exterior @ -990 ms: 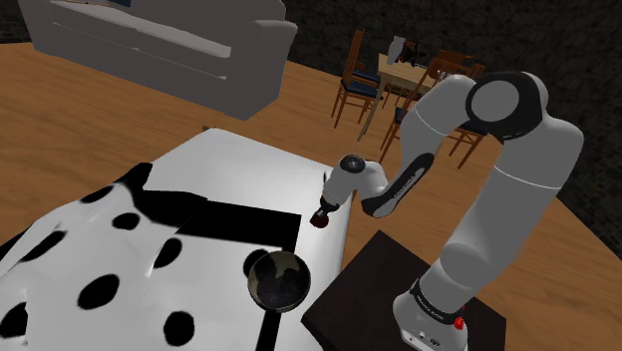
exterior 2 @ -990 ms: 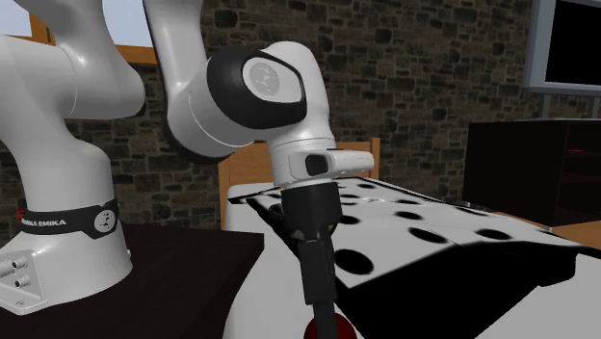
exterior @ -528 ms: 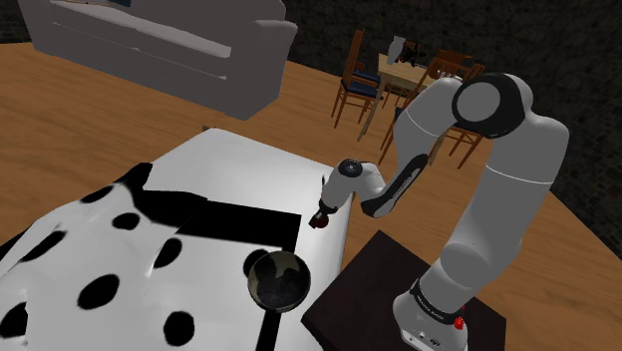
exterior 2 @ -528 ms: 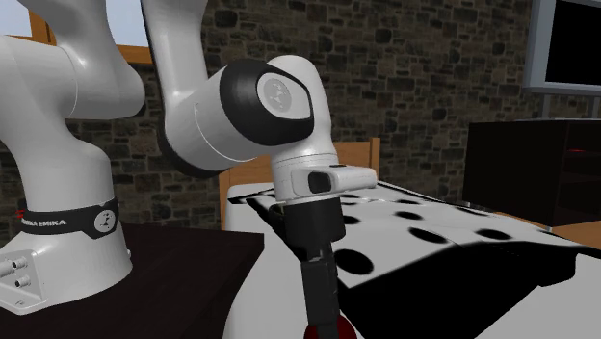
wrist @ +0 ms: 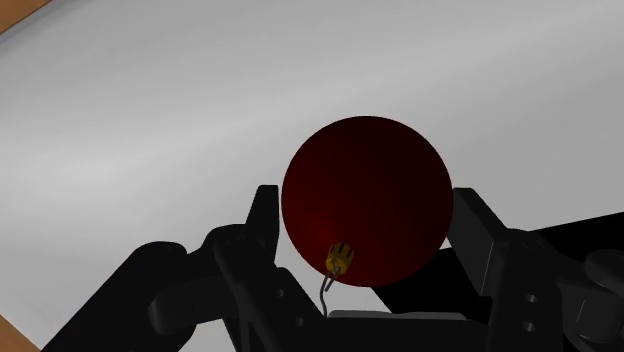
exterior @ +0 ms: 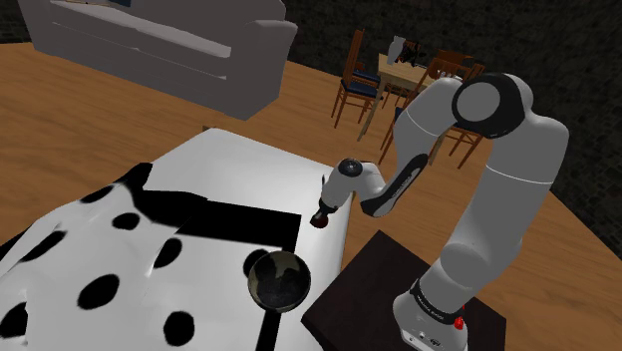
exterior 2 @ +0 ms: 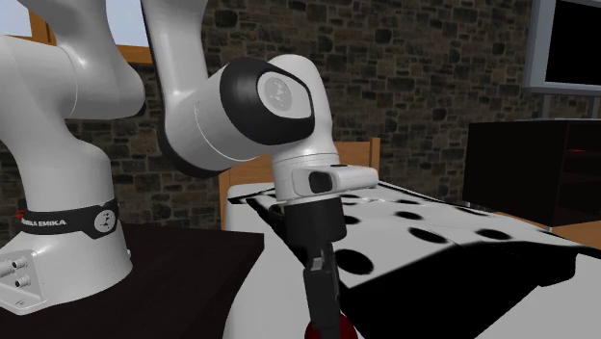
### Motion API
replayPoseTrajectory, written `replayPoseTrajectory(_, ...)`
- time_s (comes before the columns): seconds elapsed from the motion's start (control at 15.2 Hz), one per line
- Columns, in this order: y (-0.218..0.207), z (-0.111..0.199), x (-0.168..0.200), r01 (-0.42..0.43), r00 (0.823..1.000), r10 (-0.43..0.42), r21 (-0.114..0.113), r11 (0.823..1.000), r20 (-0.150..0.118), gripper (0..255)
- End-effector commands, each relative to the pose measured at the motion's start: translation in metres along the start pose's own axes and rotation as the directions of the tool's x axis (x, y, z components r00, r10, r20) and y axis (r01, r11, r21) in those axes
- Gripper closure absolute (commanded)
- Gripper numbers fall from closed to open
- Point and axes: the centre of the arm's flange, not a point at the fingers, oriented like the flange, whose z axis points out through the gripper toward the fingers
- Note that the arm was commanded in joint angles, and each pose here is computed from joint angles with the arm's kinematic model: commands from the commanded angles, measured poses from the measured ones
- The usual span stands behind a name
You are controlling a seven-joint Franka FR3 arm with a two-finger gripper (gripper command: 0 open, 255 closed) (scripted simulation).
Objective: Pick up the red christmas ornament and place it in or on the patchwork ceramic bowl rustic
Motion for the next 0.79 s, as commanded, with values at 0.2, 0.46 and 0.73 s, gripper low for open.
replayPoseTrajectory(0.2,-0.001,0.001,0.000,0.002,1.000,-0.002,0.002,1.000,0.002,255)
replayPoseTrajectory(0.46,0.001,-0.010,0.001,0.002,1.000,-0.002,0.002,1.000,0.002,255)
replayPoseTrajectory(0.73,0.006,-0.030,0.005,0.002,1.000,-0.002,0.002,1.000,0.002,255)
